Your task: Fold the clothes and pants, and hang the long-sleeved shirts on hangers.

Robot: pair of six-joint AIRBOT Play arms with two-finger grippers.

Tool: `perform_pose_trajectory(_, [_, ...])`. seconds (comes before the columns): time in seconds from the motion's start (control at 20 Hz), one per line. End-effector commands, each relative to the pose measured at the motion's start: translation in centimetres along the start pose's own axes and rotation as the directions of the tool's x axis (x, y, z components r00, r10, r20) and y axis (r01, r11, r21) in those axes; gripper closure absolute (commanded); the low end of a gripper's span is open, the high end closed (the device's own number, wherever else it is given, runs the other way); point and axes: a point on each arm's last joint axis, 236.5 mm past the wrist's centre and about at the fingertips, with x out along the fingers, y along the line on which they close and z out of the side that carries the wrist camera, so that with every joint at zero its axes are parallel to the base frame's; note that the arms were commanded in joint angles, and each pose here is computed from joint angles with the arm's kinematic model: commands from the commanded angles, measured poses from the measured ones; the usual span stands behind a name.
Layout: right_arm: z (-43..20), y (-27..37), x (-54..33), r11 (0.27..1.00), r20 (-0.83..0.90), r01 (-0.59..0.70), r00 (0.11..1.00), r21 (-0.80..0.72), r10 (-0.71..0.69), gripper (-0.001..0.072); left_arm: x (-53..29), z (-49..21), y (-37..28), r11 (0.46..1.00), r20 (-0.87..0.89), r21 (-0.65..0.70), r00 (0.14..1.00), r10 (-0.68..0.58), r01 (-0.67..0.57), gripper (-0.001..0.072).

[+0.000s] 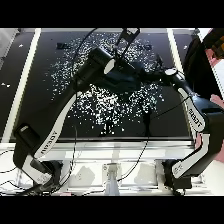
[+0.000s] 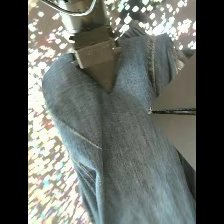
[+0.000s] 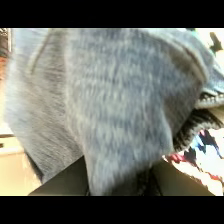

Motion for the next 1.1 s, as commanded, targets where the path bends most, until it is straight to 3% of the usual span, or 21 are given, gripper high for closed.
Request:
perform_pose_trajectory(0.0, [5.0, 2.7, -4.1, 0.991, 0.122, 0.047, 0.992, -0.124, -0.032, 0.0658, -3.3, 1.8, 1.8, 0.999, 0.046, 0.014, 0.998, 0.049, -0.05, 0.0671])
perform_pose_trajectory(0.35, [11.7, 0.0, -21.7, 0.934, 0.357, 0.347, 0.887, -0.09, -0.295, 0.0658, -15.7, 4.5, 7.5, 0.989, 0.141, -0.057, 0.979, 0.146, -0.139, 0.0671])
perform_pose_trajectory(0.55, [13.3, -4.8, -35.9, 0.851, 0.493, 0.506, 0.71, 0.14, -0.503, 0.0658, -25.2, 4.3, 13.6, 0.954, 0.195, -0.137, 0.937, 0.291, -0.268, 0.0671])
perform_pose_trajectory(0.75, [10.3, -11.2, -47.6, 0.721, 0.47, 0.578, 0.55, 0.383, -0.691, 0.0658, -34.0, 2.7, 18.6, 0.895, 0.237, -0.245, 0.873, 0.427, -0.372, 0.0671])
perform_pose_trajectory(1.05, [0.5, -17.8, -56.0, 0.438, 0.187, 0.537, 0.458, 0.721, -0.869, 0.0659, -40.8, 0.4, 22.9, 0.807, 0.236, -0.345, 0.788, 0.569, -0.479, 0.0671])
